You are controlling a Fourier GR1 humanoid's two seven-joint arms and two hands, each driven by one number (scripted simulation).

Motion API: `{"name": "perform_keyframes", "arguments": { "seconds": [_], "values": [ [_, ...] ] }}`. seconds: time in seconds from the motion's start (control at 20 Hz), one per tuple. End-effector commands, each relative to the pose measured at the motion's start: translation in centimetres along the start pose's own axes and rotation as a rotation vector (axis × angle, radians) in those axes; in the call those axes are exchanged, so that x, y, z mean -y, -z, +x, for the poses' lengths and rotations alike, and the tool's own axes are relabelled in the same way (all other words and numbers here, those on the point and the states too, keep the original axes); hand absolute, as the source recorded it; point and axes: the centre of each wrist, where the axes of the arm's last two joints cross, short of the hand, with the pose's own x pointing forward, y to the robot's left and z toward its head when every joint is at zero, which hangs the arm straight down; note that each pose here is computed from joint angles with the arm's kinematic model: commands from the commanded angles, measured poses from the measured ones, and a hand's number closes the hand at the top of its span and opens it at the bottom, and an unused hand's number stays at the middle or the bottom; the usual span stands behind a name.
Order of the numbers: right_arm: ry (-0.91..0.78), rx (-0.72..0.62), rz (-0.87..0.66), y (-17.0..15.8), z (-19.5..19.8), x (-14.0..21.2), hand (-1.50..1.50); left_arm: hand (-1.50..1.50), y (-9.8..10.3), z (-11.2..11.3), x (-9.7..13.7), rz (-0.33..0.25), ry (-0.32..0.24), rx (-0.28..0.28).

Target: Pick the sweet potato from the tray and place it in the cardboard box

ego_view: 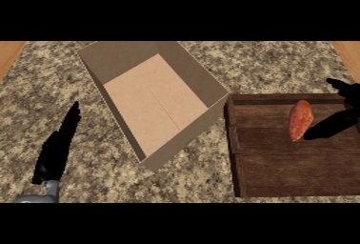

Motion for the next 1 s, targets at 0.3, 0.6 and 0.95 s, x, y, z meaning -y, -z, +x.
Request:
{"name": "perform_keyframes", "arguments": {
  "seconds": [0.3, 0.6, 0.95],
  "values": [
    [-0.024, -0.043, 0.015, 1.2, 0.5, -3.0, -1.50, 0.00, 0.7, 1.5, -0.9, -0.002, 0.008, 0.002],
    [-0.012, -0.040, 0.014, 1.0, -2.1, -2.5, -1.50, 0.00, -1.4, 0.7, -0.7, 0.007, 0.008, -0.002],
    [-0.018, -0.043, 0.008, 2.2, 0.3, -4.9, -1.50, 0.00, 0.4, 0.4, 0.2, -0.008, -0.014, 0.003]
  ]
}}
